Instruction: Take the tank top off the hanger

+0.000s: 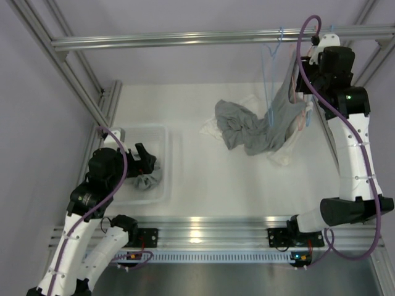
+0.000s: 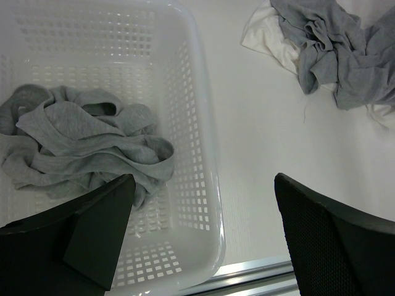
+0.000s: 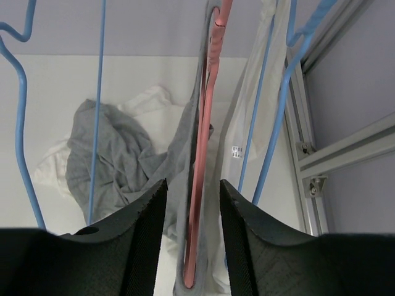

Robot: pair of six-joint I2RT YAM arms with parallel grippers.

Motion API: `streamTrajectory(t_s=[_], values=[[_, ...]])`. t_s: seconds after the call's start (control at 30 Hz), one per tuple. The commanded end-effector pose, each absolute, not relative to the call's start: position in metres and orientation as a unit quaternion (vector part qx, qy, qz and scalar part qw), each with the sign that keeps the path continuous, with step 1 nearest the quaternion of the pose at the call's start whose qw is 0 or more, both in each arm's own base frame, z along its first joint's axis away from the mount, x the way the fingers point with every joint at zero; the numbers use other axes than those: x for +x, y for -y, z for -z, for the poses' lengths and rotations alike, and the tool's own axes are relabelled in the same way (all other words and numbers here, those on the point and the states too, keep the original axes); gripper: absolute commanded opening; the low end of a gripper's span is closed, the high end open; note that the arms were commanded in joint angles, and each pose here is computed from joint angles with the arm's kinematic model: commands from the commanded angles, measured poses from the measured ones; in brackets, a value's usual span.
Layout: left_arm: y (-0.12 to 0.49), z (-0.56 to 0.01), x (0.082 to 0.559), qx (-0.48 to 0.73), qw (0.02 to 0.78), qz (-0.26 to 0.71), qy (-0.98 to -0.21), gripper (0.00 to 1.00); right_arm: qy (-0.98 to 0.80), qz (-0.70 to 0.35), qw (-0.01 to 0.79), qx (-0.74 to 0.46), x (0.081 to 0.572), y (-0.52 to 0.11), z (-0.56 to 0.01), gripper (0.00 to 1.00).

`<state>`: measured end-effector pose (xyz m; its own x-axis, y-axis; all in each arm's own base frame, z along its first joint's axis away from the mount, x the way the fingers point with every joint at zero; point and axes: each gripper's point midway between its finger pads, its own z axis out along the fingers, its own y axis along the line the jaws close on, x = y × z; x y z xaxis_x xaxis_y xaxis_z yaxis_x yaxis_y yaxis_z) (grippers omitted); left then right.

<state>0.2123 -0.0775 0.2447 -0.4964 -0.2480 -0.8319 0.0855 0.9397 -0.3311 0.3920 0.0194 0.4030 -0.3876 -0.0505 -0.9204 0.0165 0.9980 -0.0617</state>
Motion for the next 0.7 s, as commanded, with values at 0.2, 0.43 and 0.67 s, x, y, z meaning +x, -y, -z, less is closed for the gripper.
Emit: streamTrajectory(t_s=[0.2,0.43,0.67], values=[[0.083,-0.254,0.220,-0.041,0.517,0.178,-0.836,0.99,-0.847,0.052,0.530,-0.005,0.407,-0.010,-0.379,0.25],[0.084,-0.253,0.220,-0.037,0.514,0.180,-0.838,0.99,-0.847,0.036,0.531,-0.011,0.407,-0.016,-0.378,0.18],[0.084,-0.254,0.219,-0.038,0.516,0.181,-0.837,0.99,-0.841,0.015,0.541,0.000,0.405,-0.021,-0.382,0.00]])
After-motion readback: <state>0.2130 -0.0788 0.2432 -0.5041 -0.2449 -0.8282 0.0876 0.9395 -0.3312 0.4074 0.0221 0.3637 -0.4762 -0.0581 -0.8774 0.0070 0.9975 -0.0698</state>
